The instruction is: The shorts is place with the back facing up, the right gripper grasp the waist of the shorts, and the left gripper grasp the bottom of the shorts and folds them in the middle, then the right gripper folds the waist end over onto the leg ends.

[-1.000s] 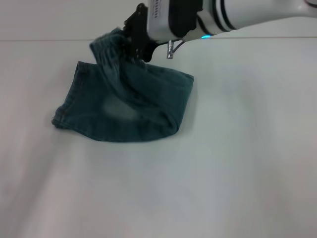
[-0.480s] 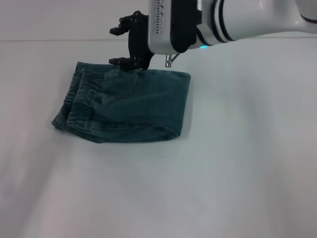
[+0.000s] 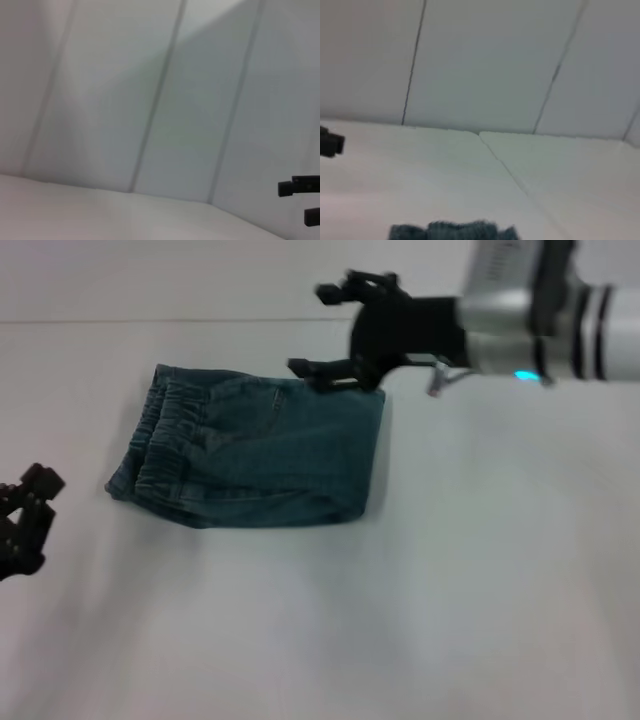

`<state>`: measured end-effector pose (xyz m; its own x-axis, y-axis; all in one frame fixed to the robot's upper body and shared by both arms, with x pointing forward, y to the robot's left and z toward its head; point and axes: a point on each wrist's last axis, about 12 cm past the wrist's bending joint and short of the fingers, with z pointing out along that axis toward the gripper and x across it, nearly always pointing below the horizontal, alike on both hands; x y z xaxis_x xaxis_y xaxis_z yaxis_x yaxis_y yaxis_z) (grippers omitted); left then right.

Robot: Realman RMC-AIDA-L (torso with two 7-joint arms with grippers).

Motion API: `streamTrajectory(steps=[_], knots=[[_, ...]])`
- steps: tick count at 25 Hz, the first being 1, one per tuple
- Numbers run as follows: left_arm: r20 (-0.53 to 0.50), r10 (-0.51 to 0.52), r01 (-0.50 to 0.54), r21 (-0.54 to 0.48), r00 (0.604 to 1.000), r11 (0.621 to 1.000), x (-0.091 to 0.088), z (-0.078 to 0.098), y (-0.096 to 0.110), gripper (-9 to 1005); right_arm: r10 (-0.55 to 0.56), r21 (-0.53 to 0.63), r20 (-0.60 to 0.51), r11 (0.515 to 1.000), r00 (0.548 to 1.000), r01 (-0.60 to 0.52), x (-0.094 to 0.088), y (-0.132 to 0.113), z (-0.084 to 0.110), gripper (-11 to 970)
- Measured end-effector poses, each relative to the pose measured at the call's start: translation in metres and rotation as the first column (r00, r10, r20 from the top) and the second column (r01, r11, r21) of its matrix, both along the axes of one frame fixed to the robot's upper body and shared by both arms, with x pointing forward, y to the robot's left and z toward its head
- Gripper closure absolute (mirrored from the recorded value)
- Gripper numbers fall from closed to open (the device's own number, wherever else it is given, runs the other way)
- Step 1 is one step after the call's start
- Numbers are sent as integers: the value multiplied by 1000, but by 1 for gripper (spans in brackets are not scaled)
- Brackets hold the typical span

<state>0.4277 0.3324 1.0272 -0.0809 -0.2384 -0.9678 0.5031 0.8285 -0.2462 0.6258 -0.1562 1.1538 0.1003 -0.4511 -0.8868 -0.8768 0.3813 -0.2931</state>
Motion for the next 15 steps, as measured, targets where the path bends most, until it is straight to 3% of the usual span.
streamTrajectory(steps=[5, 8, 15], knots=[[-63, -158, 159, 15, 985, 987, 8, 7, -3, 819, -46, 140, -144, 988, 989, 66, -44, -46, -29, 43], [-153, -312, 318, 18, 938, 948, 16, 14, -4, 746, -52, 168, -202, 982, 978, 87, -68, -65, -45, 40], [-210, -434, 457, 73, 876, 887, 21, 21, -4, 599, -25, 196, -268, 977, 963, 80, -112, -87, -81, 32]])
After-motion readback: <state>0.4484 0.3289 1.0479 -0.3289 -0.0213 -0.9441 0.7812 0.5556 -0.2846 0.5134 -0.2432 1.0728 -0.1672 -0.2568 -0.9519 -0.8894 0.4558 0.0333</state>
